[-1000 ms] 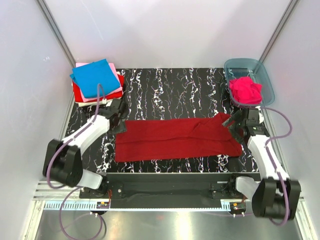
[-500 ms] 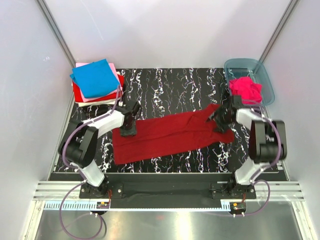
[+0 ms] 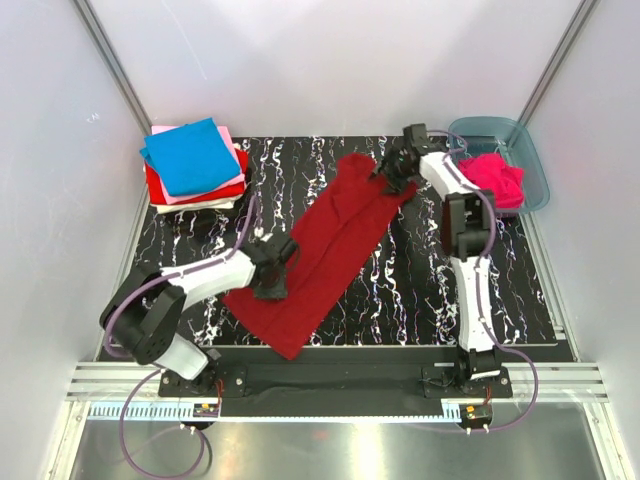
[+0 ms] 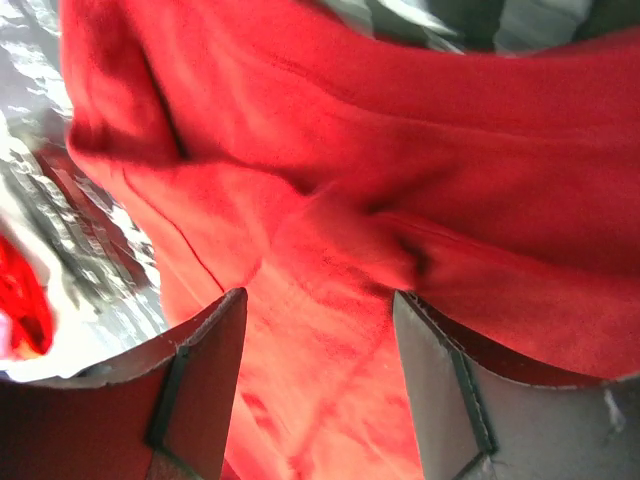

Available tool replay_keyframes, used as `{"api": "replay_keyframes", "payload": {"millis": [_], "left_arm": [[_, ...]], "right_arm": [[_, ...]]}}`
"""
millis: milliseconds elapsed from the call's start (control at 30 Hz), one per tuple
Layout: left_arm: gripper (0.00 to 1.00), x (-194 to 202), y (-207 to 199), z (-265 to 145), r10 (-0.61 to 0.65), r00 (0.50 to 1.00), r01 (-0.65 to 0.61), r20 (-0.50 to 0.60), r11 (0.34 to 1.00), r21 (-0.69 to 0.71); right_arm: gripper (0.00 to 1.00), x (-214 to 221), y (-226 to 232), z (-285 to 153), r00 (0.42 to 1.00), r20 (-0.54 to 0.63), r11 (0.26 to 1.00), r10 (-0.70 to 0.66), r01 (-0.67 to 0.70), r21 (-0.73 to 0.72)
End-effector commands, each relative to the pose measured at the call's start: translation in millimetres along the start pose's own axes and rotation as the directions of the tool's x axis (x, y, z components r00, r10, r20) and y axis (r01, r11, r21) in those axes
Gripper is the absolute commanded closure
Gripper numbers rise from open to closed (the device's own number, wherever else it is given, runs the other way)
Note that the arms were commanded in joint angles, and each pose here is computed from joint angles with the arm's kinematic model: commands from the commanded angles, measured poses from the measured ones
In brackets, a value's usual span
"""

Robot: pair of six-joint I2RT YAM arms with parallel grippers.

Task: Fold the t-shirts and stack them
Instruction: Fold the tshirt

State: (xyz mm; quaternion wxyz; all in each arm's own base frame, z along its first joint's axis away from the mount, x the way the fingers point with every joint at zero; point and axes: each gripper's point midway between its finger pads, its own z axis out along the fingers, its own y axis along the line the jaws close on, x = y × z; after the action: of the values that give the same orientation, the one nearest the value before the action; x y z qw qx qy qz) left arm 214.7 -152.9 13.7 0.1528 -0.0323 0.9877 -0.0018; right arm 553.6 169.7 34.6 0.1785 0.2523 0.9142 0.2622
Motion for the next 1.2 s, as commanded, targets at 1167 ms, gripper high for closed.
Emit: {"api": "replay_keyframes", "payload": {"millis": [1167], "left_arm": [[0.49, 53, -106, -116, 0.016, 1.000, -0.023, 0.022, 0.913, 0.406]], "right_arm": [[0.10, -80, 177, -105, 0.931, 0.337, 0.865, -0.138, 0.279, -0.417]]}}
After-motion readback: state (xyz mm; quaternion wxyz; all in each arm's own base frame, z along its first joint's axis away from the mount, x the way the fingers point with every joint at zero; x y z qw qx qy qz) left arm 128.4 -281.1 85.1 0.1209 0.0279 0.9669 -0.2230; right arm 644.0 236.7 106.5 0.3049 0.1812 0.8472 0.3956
